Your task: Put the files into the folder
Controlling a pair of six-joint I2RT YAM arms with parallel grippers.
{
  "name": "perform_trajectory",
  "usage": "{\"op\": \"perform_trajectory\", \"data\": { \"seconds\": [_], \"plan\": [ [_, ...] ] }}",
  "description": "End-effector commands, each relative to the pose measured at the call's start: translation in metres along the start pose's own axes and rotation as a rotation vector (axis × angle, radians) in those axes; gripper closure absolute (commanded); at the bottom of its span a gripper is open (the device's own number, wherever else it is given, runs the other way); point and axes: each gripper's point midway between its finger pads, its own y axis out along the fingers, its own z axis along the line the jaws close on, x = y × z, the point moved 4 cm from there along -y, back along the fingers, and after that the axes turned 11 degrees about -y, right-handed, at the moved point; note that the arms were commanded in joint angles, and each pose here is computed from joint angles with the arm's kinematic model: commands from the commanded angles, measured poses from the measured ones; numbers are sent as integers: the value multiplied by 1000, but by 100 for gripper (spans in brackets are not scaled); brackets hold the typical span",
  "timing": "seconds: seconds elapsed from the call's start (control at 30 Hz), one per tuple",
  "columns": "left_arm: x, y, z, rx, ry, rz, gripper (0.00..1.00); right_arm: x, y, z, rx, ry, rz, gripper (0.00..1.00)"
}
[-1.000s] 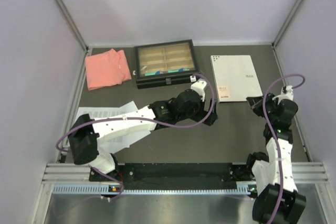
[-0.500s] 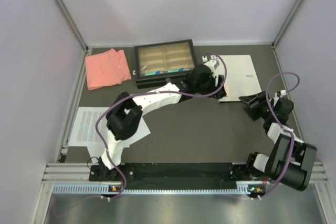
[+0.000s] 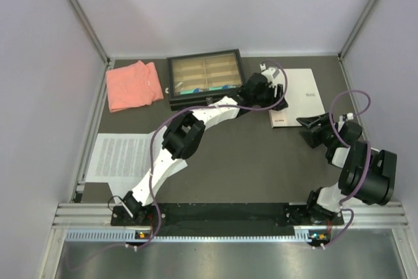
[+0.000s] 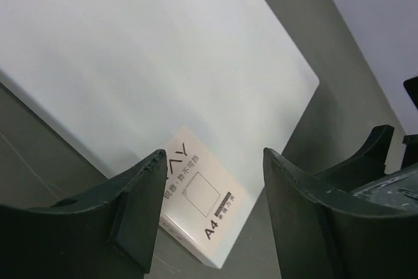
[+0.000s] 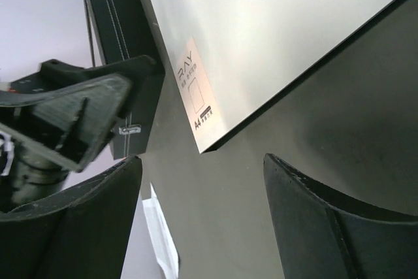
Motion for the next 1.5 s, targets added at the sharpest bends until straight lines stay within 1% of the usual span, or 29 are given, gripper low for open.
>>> {"op": "perform_trajectory", "data": {
  "seconds": [0.0,0.07,0.4,0.67,1.0,1.13,1.23,1.47],
  "plan": [
    [11,10,-13,-104,47,-37,35,14,6,4,65,-21,-55,26],
    [12,8,-10,-90,47,-47,36,13,8,1,65,-21,-53,26],
    [-18,4,25,26,-10,15,40,11,15,-9,87,28,-72,27],
    [-21,2,24,12,-26,17,41,10,22,-15,122,77,-86,32],
    [-25,2,22,-11,-40,30,41,14,34,-12,181,147,-116,35],
    [-25,2,22,-13,-44,32,42,12,39,-12,214,179,-130,38],
    [-24,1,20,-18,-46,32,42,9,41,-17,199,214,-137,39],
    [-28,2,21,-23,-62,43,43,6,47,-15,180,224,-174,40]
  ]
}}
